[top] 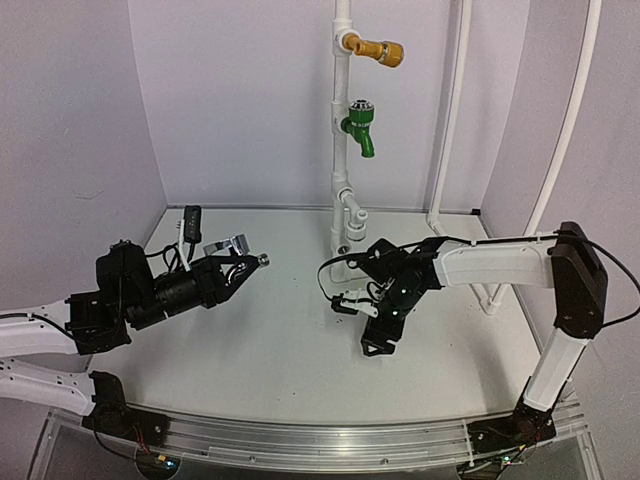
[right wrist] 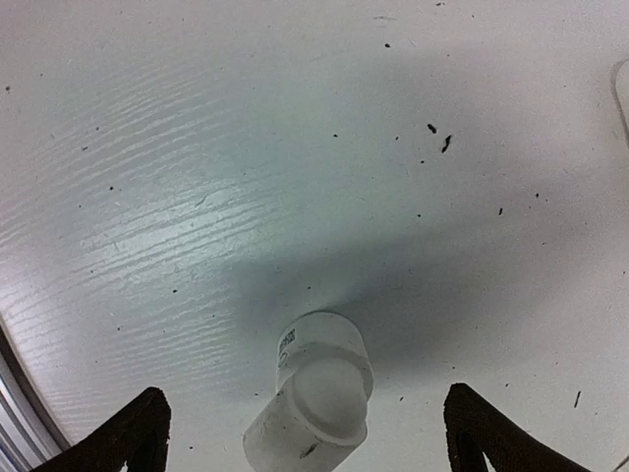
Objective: Install the water faucets
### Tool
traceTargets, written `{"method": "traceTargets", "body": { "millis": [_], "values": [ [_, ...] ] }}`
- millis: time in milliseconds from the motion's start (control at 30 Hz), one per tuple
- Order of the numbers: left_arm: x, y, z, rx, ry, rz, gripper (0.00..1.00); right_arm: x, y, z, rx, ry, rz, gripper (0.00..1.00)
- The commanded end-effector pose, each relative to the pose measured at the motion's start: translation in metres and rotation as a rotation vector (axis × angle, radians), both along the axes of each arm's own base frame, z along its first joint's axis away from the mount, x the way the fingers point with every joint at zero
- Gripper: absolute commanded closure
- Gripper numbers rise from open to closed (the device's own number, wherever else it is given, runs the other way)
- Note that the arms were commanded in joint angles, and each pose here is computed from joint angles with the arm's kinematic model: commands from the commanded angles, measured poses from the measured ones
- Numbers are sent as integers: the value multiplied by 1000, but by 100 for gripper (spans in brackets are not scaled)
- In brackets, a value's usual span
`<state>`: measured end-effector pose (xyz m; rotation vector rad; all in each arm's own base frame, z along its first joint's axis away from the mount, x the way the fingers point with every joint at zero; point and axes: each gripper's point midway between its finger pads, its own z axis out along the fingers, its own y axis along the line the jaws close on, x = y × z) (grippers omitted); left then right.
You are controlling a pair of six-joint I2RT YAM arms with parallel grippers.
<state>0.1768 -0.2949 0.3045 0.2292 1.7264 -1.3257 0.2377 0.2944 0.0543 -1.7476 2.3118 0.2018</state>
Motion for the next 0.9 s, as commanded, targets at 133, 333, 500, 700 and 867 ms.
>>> {"method": "traceTargets", "body": {
  "millis": [133,333,500,700,867],
  "values": [
    [3,10,41,-101,-35,35,100,7,2,-12,7,8,-152,9],
    [4,10,40,-101,-37,45,100,9,7,-14,28,29,-209,18],
    [3,10,42,-108,-39,38,100,10,3,-21,8,27,-215,25],
    [4,10,40,-108,-38,42,100,7,-4,-38,-44,51,-229,31],
    [3,14,39,-112,-36,49,100,8,0,-42,-53,67,-235,47]
  ]
}}
